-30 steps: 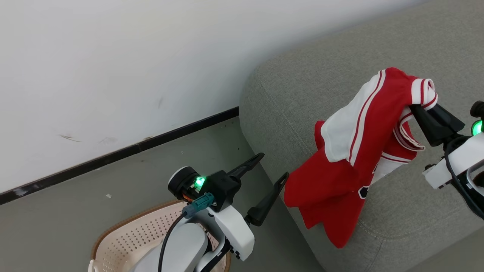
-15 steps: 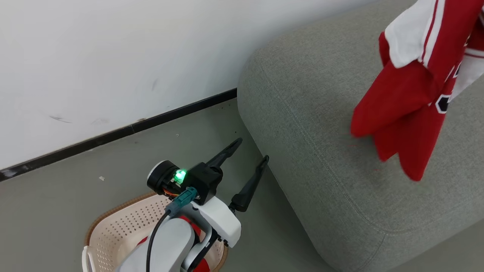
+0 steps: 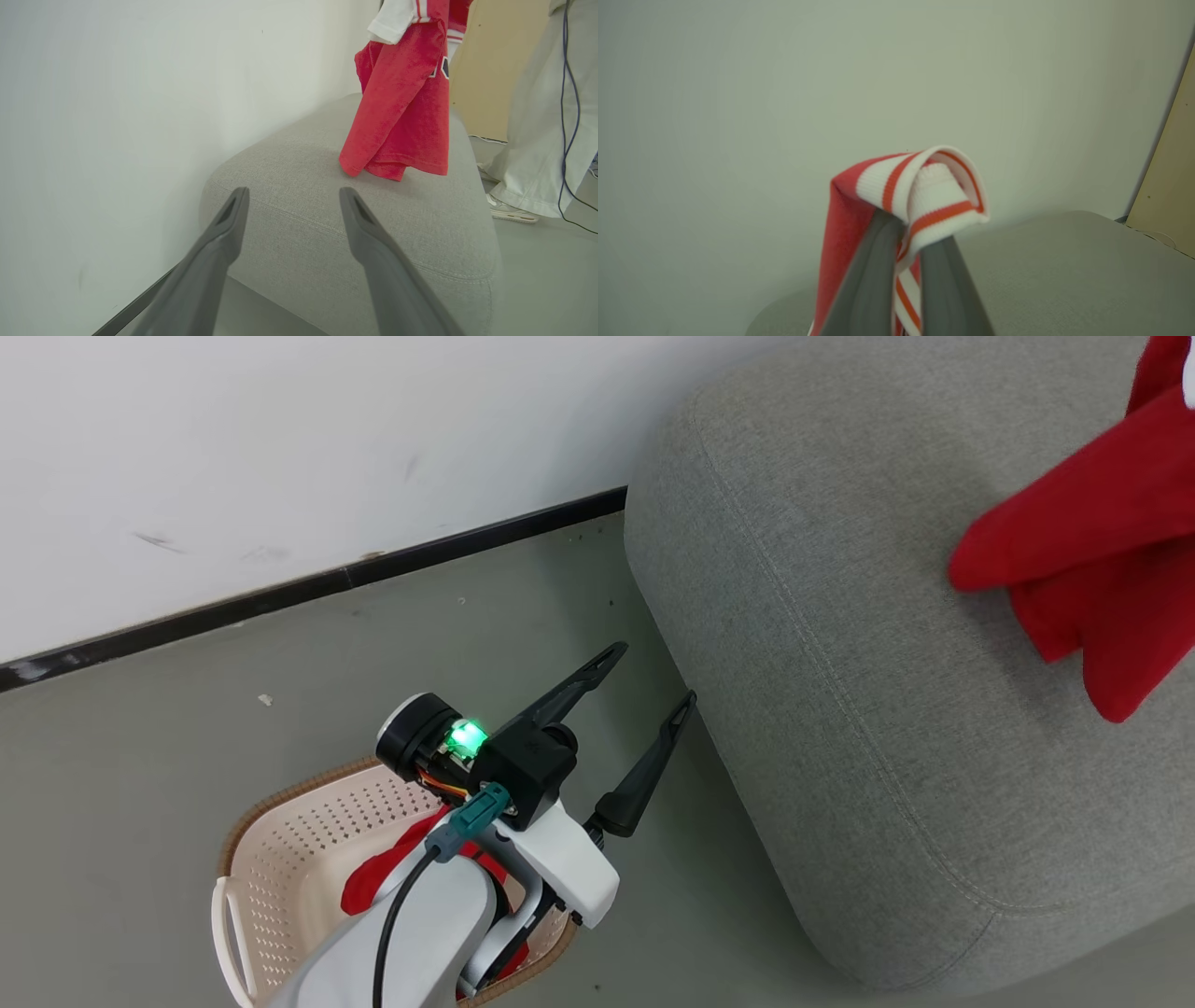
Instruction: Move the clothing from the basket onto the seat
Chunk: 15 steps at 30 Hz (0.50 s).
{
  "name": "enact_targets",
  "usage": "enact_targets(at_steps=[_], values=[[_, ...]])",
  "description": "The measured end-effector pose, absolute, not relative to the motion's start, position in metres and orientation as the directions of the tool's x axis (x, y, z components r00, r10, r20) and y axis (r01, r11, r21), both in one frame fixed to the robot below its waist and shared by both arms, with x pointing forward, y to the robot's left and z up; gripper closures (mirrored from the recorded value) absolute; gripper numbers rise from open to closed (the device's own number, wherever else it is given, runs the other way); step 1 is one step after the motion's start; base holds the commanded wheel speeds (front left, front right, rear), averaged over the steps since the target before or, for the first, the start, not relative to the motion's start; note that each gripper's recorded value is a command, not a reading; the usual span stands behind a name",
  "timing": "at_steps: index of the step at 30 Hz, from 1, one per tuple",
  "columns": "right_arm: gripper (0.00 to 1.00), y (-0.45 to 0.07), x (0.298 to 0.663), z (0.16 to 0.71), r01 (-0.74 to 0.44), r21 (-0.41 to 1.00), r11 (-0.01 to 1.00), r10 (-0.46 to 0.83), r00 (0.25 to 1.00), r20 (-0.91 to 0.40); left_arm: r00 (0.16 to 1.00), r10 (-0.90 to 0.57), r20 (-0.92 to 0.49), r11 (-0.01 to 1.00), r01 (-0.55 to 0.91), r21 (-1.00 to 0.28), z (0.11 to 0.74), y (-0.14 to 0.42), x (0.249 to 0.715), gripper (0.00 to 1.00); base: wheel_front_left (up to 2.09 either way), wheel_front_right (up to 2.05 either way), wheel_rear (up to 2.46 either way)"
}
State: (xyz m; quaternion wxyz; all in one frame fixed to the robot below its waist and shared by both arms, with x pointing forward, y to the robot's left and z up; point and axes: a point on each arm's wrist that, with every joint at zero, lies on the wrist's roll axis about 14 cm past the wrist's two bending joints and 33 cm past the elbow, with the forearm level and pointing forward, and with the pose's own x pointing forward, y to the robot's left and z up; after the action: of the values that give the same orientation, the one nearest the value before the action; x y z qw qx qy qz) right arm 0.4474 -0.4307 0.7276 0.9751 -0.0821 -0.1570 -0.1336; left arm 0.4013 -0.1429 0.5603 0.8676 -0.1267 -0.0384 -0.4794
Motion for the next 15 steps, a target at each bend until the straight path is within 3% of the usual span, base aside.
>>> enact_targets(at_steps=[8, 15], values=[[1.0, -0.423, 0.465, 0.601, 0.275, -0.065, 0.959, -0.272, 0.961, 0.057, 0.547, -0.823, 0.152, 0.514, 0.832, -0.21, 0.544, -0.138, 0.409, 0.0, 0.0, 0.0, 0.0], [1.0, -0.4, 0.474, 0.531, 0.246, -0.034, 0.969, -0.248, 0.966, -0.079, 0.552, -0.824, 0.128, 0.519, 0.826, -0.221, 0.533, -0.135, 0.417, 0.0, 0.0, 0.0, 0.0]])
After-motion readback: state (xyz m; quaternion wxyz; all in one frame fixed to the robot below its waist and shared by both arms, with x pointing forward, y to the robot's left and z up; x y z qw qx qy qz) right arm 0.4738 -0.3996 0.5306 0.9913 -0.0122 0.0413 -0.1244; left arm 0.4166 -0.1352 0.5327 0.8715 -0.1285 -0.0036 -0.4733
